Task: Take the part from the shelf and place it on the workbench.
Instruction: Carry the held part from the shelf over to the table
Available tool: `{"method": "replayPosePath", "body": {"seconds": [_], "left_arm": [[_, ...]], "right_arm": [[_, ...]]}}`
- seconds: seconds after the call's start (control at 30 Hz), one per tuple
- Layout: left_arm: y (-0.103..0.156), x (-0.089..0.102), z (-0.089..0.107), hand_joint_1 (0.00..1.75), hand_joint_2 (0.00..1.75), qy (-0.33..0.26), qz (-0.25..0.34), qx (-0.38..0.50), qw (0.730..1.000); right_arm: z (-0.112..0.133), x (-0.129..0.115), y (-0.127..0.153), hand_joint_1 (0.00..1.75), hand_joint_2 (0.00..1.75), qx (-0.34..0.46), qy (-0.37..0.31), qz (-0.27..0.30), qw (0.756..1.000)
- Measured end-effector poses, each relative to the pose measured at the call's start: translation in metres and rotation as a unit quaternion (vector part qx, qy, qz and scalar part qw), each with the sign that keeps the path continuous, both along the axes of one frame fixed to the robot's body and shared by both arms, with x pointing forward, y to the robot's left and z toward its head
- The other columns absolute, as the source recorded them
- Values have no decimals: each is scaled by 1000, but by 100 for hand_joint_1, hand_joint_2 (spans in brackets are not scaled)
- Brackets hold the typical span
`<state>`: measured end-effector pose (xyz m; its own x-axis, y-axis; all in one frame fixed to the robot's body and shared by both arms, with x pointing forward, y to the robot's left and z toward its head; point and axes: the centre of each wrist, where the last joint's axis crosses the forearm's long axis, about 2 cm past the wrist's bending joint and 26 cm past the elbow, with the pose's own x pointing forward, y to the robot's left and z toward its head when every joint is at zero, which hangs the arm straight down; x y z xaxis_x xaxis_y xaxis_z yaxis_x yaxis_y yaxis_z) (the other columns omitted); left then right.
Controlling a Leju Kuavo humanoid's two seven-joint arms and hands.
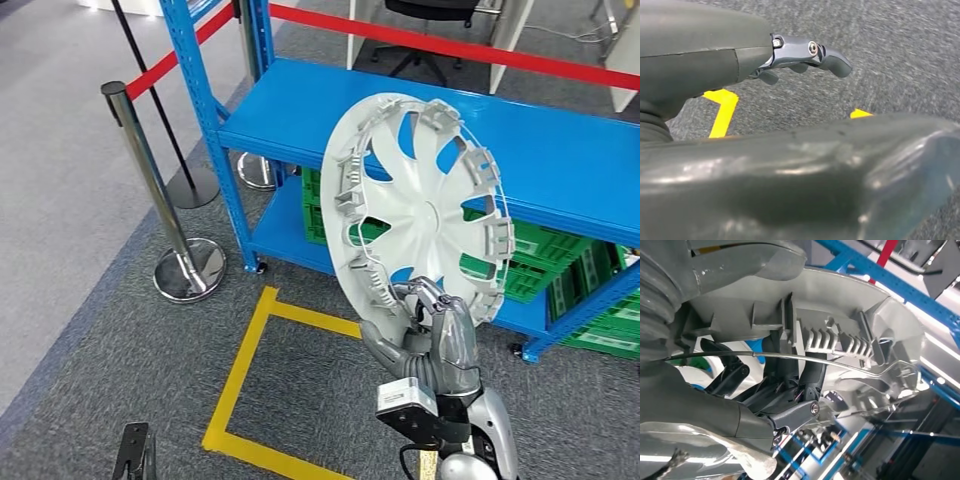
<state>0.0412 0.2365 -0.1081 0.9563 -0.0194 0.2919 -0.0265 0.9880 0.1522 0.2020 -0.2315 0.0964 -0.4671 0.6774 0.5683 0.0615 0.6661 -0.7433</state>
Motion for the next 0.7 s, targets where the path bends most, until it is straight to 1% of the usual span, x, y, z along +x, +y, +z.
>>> {"method": "replayPosePath", "body": {"seconds": [0.13, 0.27, 0.4, 0.53, 0.7], "left_arm": [[1, -5, -1, 0, 0, 4, -3, 2, 1000], [1, -3, 0, 0, 0, 2, -3, 3, 1000], [1, -3, 0, 0, 0, 17, -5, 6, 1000], [1, -1, 0, 0, 0, 5, -3, 1, 1000], [-1, -7, -1, 0, 0, 7, -1, 0, 1000]], "right_arm": [[0, 1, 0, 175, 175, -1, -1, 1, 1000], [0, 0, 1, 175, 175, -1, 0, 1, 1000], [1, 2, 2, 175, 175, -1, 2, 8, 1000], [1, 5, 3, 175, 175, -2, 3, 16, 1000], [0, 5, 4, 175, 175, -5, 5, 20, 1000]]}}
